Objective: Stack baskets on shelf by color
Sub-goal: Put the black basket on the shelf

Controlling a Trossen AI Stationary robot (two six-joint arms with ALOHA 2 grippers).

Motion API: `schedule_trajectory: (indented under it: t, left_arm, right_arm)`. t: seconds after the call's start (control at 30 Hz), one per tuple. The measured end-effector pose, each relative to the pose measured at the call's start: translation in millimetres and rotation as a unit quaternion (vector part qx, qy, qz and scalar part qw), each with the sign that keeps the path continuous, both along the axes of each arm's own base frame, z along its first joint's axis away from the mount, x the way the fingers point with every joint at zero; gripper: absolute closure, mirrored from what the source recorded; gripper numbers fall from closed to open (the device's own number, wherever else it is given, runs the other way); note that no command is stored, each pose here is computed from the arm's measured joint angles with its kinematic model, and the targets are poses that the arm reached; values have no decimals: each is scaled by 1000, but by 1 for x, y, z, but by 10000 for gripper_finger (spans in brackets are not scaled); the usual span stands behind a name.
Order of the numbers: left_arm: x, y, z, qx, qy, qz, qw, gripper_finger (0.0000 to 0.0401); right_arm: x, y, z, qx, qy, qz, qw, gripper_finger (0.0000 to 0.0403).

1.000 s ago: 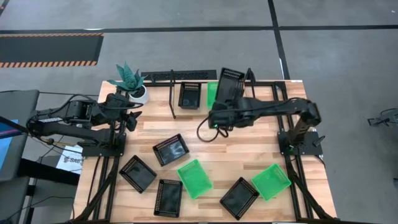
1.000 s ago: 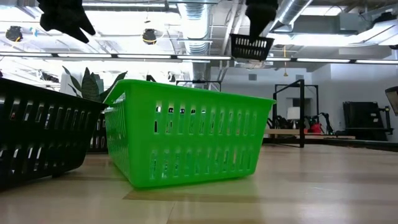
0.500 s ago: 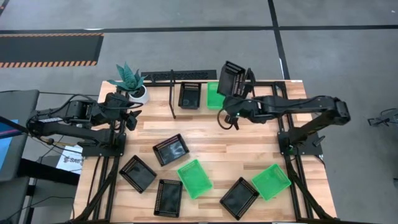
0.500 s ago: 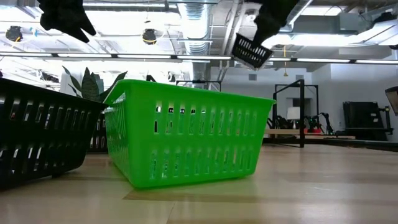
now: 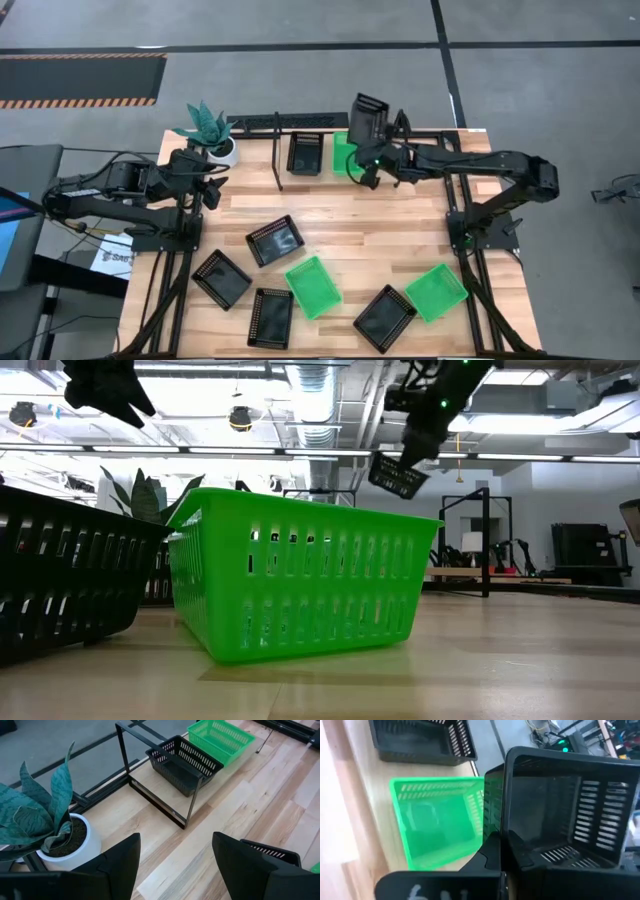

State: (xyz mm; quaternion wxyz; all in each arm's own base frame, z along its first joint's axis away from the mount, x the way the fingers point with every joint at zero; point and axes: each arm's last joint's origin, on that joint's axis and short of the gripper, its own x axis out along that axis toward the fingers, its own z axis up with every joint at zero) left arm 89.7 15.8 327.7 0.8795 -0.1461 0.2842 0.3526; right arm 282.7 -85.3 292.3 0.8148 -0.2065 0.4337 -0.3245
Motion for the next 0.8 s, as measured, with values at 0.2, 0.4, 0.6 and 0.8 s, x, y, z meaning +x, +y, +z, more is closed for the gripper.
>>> schedule_trajectory:
  t: [0.2,0.4,0.6,0.8]
  left_arm:
    - [0,0,0,0,0,1,1000,165]
    - [0,0,0,-1,0,1,1000,165]
    - [0,0,0,0,0,1,1000,165]
    - [0,0,0,3,1,3,1000,165]
  right_arm:
    - [-5,-22,-10,5,22,-29,999,393]
    - [-11,-40,-16,5,52,-47,998,393]
    - [-9,-56,-34,19,101,-51,993,393]
    - [-4,-62,-54,30,156,-46,986,393]
